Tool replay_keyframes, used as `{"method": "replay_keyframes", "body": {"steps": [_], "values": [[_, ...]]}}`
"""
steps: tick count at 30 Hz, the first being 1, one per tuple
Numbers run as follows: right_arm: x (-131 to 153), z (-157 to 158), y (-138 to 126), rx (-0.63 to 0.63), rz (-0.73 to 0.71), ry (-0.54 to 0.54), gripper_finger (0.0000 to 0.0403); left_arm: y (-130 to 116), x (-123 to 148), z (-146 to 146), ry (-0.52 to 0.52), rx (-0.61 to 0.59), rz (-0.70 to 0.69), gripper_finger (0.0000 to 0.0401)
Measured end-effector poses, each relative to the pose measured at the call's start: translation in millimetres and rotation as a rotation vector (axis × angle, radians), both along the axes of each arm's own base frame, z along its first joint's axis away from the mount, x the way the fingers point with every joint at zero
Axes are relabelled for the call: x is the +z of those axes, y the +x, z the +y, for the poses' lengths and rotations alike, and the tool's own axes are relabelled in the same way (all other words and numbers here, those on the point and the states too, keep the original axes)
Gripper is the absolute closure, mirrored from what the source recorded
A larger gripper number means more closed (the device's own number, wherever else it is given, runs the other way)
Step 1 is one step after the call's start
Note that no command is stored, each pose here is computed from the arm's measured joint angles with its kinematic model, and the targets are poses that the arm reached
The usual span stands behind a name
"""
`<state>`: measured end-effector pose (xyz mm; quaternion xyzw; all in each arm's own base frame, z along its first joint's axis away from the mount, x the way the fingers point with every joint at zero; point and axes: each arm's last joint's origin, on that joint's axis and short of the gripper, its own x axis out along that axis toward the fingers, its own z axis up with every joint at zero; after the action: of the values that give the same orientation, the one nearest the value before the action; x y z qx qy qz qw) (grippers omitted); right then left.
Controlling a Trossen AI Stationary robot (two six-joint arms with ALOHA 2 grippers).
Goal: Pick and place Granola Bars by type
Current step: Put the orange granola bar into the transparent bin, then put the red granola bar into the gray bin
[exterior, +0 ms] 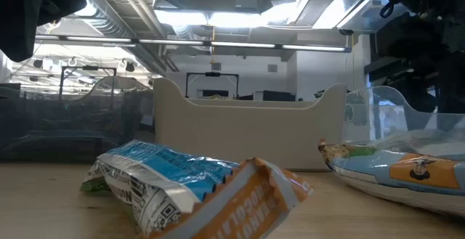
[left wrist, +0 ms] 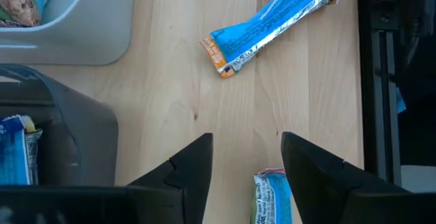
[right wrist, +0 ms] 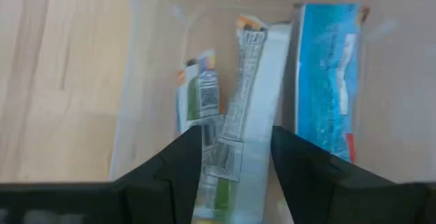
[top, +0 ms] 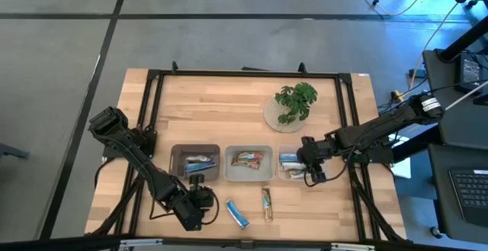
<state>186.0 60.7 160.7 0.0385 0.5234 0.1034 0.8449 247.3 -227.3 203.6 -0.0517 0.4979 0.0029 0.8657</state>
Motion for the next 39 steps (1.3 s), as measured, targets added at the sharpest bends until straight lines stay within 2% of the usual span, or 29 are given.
{"method": "replay_keyframes", "body": {"steps": [6,11,16,33,39], "values": [[0.2,-0.7,-0.2,0.020,-0.005,-0.034,0.0225,-0.1,-0.1,0.1,0.001,0.000,0.001,0.0231],[9.8,-6.1,1.3,-0.094,0.001,-0.201,0.0225,-0.1,-0.1,0.1,0.002,-0.003,0.001,0.0232],[10.2,-9.2,-0.8,-0.108,0.012,-0.295,0.0225,0.1,-0.1,0.3,0.014,-0.014,-0.003,0.0227],[10.5,-8.7,-0.2,-0.101,0.008,-0.286,0.0225,1.7,1.0,-0.8,0.004,-0.006,-0.028,0.0228],[12.8,-8.3,3.4,-0.185,-0.029,-0.256,0.0225,2.2,1.3,-1.5,-0.004,-0.008,-0.032,0.0232]]}}
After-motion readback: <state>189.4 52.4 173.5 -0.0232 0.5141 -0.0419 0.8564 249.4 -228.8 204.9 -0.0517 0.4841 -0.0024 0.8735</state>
